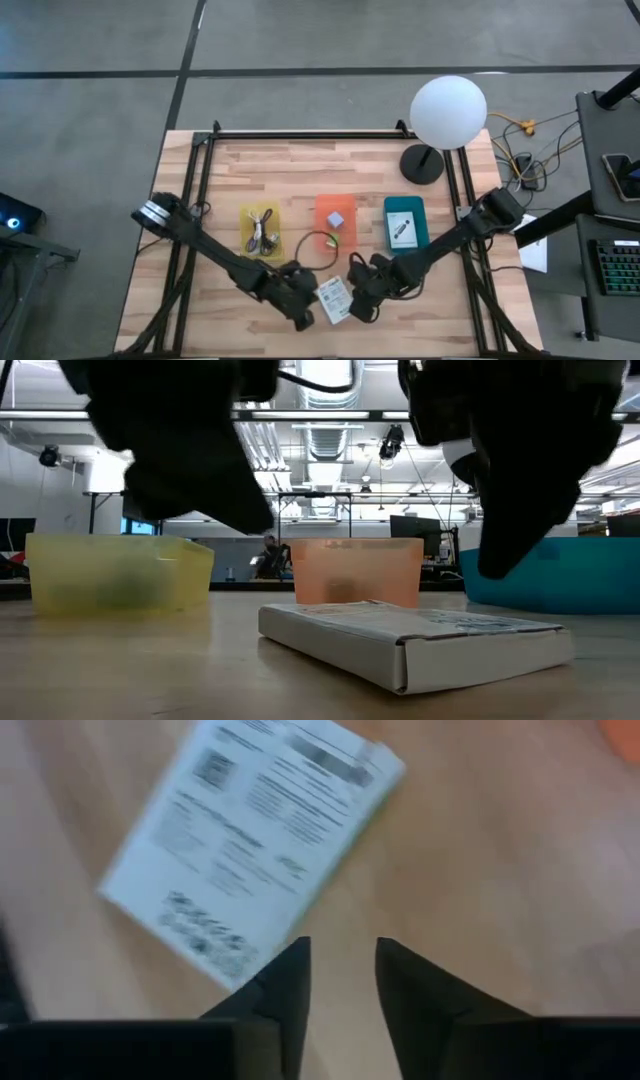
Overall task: Pick and place items into bin
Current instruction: Put the white card reader box into the blue bin
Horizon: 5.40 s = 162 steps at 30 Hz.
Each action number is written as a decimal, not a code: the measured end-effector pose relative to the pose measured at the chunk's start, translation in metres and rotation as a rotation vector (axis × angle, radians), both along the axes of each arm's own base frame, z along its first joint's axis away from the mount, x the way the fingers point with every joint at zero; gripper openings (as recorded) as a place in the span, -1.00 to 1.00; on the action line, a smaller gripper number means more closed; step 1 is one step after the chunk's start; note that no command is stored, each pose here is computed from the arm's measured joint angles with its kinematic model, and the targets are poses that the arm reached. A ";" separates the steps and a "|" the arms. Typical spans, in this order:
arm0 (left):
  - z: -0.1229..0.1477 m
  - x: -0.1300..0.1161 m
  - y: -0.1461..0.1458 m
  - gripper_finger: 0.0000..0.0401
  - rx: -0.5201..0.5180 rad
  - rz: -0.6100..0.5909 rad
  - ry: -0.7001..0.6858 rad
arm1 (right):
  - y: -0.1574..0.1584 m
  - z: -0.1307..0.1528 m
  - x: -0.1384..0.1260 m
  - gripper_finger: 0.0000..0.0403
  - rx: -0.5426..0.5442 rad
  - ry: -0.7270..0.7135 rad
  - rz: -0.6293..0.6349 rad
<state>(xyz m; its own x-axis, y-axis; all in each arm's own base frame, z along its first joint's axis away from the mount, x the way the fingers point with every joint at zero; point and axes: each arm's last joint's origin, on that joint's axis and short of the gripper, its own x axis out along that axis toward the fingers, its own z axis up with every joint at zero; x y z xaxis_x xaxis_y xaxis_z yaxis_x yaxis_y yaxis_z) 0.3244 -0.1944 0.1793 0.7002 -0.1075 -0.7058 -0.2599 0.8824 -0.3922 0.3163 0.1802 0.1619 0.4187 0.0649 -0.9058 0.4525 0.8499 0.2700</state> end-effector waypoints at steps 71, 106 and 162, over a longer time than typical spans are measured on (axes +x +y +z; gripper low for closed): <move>-0.019 0.017 -0.042 -1.00 -0.106 0.173 -0.044 | 0.017 -0.047 0.025 -0.32 0.087 -0.154 0.150; -0.014 -0.002 -0.034 -1.00 0.030 0.099 0.122 | 0.016 -0.034 0.024 -0.30 0.058 -0.184 0.225; -0.024 -0.030 -0.031 -1.00 0.071 0.144 0.115 | 0.016 -0.039 0.036 -0.23 0.145 -0.234 0.121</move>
